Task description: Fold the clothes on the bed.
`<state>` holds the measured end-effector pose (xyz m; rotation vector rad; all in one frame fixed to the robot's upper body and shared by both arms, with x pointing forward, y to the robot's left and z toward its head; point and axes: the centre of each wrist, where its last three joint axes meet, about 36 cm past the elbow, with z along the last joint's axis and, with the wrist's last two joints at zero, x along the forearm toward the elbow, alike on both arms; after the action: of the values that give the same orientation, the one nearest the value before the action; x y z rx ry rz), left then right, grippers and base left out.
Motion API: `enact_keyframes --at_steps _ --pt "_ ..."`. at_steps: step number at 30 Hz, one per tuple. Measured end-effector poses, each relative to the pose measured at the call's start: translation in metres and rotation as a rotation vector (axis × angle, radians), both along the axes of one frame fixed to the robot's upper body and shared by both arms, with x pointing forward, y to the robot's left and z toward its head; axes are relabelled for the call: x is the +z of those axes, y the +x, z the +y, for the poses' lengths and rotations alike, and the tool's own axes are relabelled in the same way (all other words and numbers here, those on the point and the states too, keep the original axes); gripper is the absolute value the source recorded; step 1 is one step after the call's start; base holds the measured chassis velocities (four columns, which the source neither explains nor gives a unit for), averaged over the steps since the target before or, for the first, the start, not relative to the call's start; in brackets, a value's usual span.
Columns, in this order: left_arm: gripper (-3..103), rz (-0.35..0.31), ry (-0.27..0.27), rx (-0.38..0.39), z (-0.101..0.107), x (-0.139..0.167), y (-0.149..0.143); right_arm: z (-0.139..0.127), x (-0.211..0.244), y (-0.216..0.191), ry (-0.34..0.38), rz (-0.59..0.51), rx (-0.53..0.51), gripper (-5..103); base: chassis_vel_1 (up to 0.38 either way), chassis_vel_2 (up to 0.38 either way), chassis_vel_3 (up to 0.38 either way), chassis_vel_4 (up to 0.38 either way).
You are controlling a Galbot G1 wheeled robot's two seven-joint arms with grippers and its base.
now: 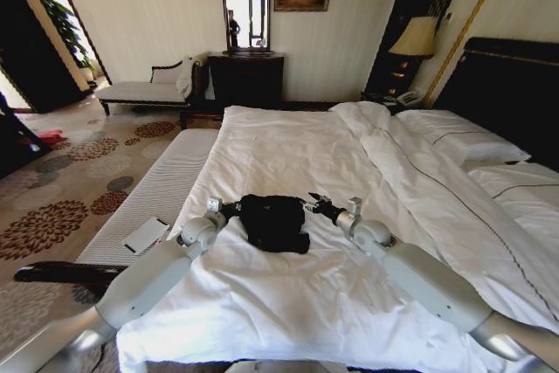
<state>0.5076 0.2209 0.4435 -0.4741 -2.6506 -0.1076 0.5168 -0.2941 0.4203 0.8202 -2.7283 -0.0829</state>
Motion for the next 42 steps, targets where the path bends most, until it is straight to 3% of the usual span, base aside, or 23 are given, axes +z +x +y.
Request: enact_keyframes --at_steps 4,12,15,20,23,29,31,32,33,42 --pt "1 -0.002 -0.005 0.005 0.001 0.001 0.001 0.003 -0.011 0.002 -0.019 0.016 0.0 63 0.0 0.0 0.0 0.0" --pt "1 0.005 -0.009 0.01 0.003 -0.002 -0.003 0.001 -0.026 0.006 -0.038 0.04 -0.017 70 0.0 0.0 0.0 0.0" --pt "1 0.006 -0.01 0.014 0.004 -0.002 -0.003 0.0 -0.029 0.008 -0.041 0.045 -0.02 67 0.0 0.0 0.0 0.0" --pt "1 0.006 -0.014 0.015 0.006 -0.002 -0.004 0.001 -0.032 0.009 -0.046 0.052 -0.019 53 0.0 0.0 0.0 0.0" --pt "1 0.007 -0.016 0.018 0.007 -0.002 -0.005 0.004 -0.033 0.01 -0.043 0.051 -0.014 37 0.0 0.0 0.0 0.0" --pt "1 0.009 -0.018 0.023 0.009 -0.004 -0.006 0.008 -0.033 0.01 -0.044 0.051 -0.005 21 0.0 0.0 0.0 0.0" --pt "1 0.011 -0.02 0.025 0.009 -0.005 -0.007 0.01 -0.034 0.01 -0.042 0.049 -0.002 10 0.0 0.0 0.0 0.0" --pt "1 0.011 -0.02 0.025 0.009 -0.005 -0.007 0.01 -0.034 0.01 -0.041 0.047 -0.002 10 0.0 0.0 0.0 0.0" --pt "1 0.013 -0.02 0.026 0.01 -0.005 -0.008 0.011 -0.033 0.009 -0.037 0.044 -0.001 2 0.0 0.0 0.0 0.0" --pt "1 0.009 -0.02 0.028 0.012 -0.004 -0.008 0.012 -0.029 0.005 -0.021 0.028 0.0 0 0.0 0.0 0.0 0.0"
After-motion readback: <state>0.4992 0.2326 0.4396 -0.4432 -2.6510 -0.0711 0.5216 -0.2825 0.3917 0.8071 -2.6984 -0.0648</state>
